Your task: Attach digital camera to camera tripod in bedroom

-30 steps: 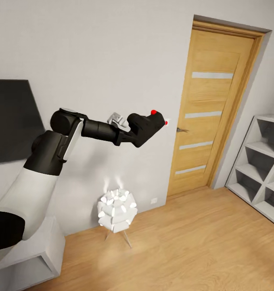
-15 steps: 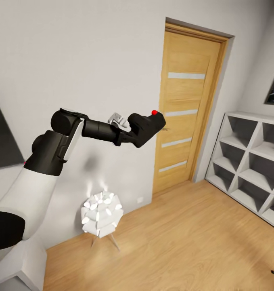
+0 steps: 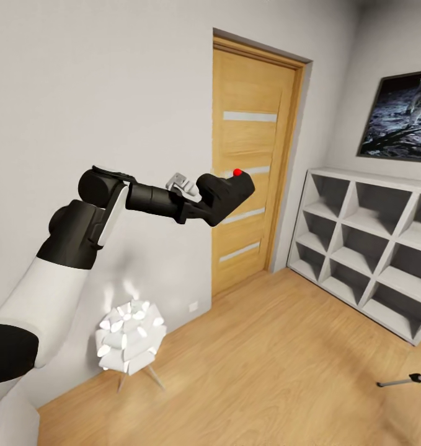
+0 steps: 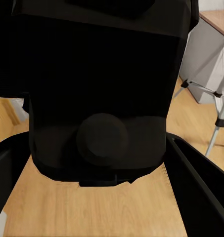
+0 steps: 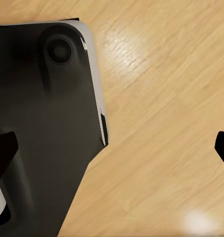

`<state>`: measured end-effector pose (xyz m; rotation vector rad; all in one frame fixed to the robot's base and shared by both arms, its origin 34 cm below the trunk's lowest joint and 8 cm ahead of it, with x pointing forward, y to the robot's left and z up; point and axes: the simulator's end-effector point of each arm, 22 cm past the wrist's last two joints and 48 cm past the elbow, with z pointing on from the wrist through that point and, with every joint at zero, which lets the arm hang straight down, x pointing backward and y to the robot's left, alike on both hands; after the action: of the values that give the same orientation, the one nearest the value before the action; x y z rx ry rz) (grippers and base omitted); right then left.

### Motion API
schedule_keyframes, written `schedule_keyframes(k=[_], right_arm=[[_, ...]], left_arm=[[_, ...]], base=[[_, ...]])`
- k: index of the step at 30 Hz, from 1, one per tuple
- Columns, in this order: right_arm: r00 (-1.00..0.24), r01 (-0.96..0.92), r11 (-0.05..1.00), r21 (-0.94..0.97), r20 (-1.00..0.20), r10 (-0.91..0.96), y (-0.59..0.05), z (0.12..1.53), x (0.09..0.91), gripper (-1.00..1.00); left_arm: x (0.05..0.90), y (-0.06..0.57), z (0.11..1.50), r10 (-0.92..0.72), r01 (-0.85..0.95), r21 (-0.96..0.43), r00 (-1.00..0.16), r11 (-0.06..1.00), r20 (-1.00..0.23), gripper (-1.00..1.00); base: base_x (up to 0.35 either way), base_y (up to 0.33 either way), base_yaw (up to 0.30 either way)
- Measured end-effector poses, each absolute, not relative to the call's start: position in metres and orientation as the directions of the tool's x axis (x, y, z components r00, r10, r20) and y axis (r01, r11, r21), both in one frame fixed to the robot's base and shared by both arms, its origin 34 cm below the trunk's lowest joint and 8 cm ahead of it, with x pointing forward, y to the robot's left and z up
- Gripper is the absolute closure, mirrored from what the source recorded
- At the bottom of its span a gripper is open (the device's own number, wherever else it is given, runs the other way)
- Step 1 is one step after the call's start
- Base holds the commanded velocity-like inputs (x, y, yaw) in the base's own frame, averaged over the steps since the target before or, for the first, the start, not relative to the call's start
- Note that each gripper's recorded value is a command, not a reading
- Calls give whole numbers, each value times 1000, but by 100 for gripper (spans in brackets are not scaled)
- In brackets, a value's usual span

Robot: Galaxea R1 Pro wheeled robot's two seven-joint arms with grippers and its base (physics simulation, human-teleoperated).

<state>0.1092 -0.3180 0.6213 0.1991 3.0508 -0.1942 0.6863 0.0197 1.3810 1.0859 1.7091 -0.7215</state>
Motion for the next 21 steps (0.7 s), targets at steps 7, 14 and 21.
schedule_keyframes(k=[7,14,21], right_arm=[[-988,134,984,-121,-86,124,-318,621,109,-100],[-988,134,984,-121,-87,124,-318,621,109,-100],[-988,134,984,-121,-86,124,-318,621,109,-100]], left_arm=[[686,20,1381,340,902,10,-152,431,-928,100],[686,20,1381,340,902,10,-152,431,-928,100],[686,20,1381,340,902,10,-152,431,-928,100]], base=[[75,0,-300],[196,0,-298],[28,0,-282]])
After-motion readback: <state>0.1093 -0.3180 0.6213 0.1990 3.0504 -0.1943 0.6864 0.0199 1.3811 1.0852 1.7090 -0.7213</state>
